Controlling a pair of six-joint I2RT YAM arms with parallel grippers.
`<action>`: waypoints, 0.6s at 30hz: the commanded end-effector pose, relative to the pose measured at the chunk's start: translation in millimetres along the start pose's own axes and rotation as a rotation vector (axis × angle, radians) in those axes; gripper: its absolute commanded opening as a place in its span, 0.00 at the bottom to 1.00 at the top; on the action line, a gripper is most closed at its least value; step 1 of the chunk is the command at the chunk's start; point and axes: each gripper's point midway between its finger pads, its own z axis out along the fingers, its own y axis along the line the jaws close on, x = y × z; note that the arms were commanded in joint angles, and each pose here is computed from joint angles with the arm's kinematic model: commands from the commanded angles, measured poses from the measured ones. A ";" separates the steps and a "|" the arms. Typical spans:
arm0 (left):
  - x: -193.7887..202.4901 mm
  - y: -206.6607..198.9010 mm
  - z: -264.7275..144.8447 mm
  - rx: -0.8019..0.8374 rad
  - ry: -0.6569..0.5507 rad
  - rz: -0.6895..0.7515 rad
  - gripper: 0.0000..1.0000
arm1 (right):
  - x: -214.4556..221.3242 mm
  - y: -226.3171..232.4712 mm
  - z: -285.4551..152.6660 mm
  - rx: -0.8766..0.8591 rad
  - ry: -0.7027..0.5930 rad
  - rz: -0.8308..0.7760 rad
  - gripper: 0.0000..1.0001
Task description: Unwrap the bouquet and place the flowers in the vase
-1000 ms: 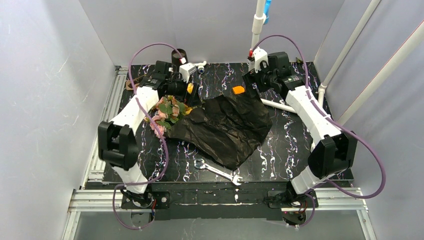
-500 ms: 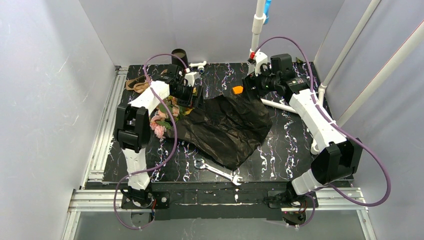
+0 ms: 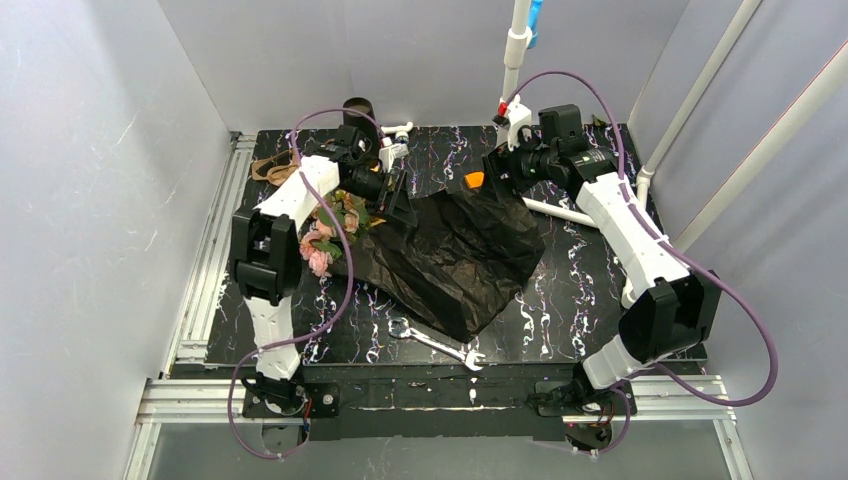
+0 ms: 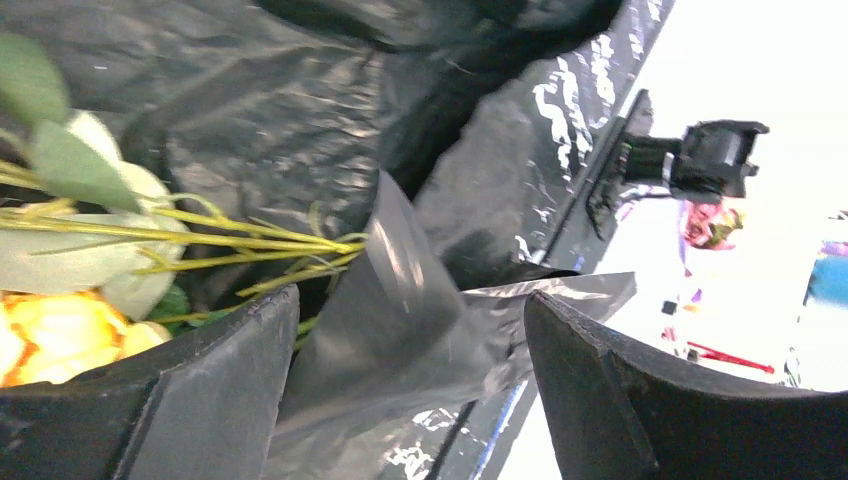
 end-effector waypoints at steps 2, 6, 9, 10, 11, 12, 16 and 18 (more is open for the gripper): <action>18.1 -90.4 -44.6 0.222 -0.045 0.218 0.72 | -22.0 13.1 -7.8 -0.070 -0.043 -0.006 0.93; 44.2 -116.9 -63.2 0.254 -0.050 0.336 0.68 | -17.0 29.4 -7.6 -0.159 -0.027 0.016 0.87; 75.7 -119.3 -69.6 0.239 -0.001 0.398 0.62 | -5.9 46.9 -4.5 -0.228 -0.005 0.035 0.84; 86.5 -115.7 -71.2 0.218 0.027 0.418 0.58 | -0.3 54.8 -3.0 -0.257 0.005 0.038 0.83; 98.5 -111.0 -72.5 0.197 0.062 0.436 0.54 | 5.1 63.1 -1.1 -0.283 0.016 0.036 0.81; 109.4 -105.0 -74.1 0.170 0.097 0.457 0.47 | 11.8 71.4 1.2 -0.309 0.028 0.033 0.80; 141.3 -97.4 -79.3 0.121 0.151 0.516 0.15 | 41.7 101.6 14.1 -0.390 0.099 0.004 0.77; 148.5 -100.2 -81.6 0.110 0.138 0.543 0.02 | 49.5 112.9 21.0 -0.420 0.123 -0.005 0.76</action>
